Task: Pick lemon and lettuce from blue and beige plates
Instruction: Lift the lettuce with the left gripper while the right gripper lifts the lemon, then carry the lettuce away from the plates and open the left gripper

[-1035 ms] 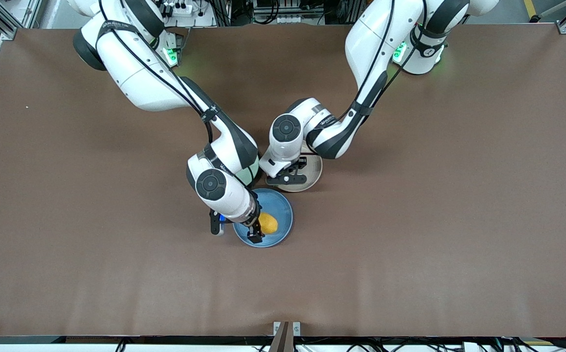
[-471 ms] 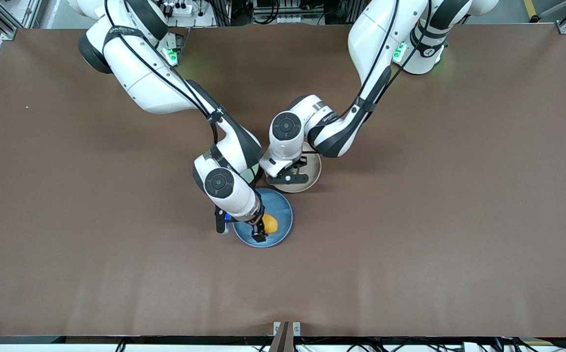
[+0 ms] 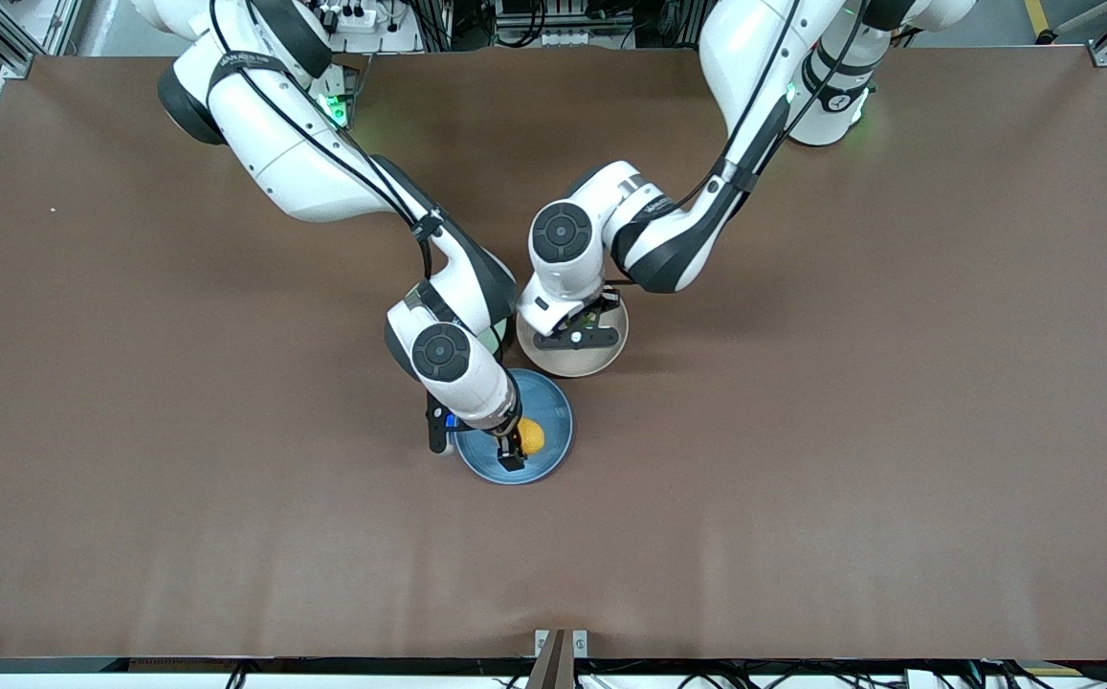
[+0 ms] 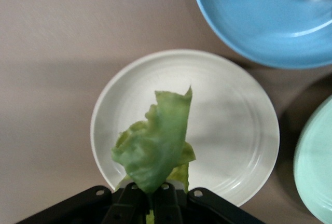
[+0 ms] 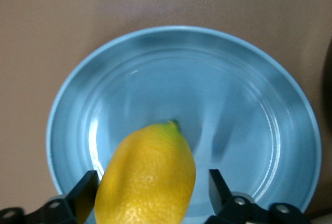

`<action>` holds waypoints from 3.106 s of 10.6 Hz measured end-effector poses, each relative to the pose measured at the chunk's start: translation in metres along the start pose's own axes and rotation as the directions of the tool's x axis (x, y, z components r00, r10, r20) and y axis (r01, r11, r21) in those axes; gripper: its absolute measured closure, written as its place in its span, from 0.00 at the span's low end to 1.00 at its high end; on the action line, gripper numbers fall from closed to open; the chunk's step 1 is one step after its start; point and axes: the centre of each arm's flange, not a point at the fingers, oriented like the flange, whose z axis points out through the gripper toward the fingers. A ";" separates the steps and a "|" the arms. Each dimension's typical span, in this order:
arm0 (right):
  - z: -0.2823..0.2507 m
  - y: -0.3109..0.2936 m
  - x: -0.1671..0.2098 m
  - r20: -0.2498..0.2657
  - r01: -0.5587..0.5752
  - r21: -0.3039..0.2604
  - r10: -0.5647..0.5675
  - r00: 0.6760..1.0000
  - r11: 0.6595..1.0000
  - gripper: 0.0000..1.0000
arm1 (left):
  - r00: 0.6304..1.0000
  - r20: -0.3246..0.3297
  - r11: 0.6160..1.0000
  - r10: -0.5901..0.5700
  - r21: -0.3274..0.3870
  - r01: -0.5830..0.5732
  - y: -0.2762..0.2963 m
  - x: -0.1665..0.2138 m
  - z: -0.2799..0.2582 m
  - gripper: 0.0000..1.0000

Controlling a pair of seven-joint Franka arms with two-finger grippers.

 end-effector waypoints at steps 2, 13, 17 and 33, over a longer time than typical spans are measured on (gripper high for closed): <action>0.009 0.005 -0.008 -0.008 0.023 0.007 -0.023 1.000 1.000 0.20 | 1.000 -0.008 1.000 0.013 -0.004 -0.013 -0.023 0.008 -0.030 0.97; -0.033 -0.015 0.002 -0.024 0.093 0.022 -0.092 0.995 0.995 0.35 | 0.999 -0.045 1.000 0.008 -0.023 -0.009 -0.153 0.045 -0.093 0.97; -0.081 -0.019 0.030 -0.043 0.363 -0.048 -0.365 0.930 0.931 0.35 | 0.998 -0.063 0.999 -0.013 -0.040 0.011 -0.233 0.083 -0.109 0.97; -0.256 0.080 0.333 0.161 0.959 -0.220 -0.963 0.215 0.177 0.35 | 0.979 -0.133 0.988 0.155 -0.005 -0.157 -0.378 0.139 -0.104 0.97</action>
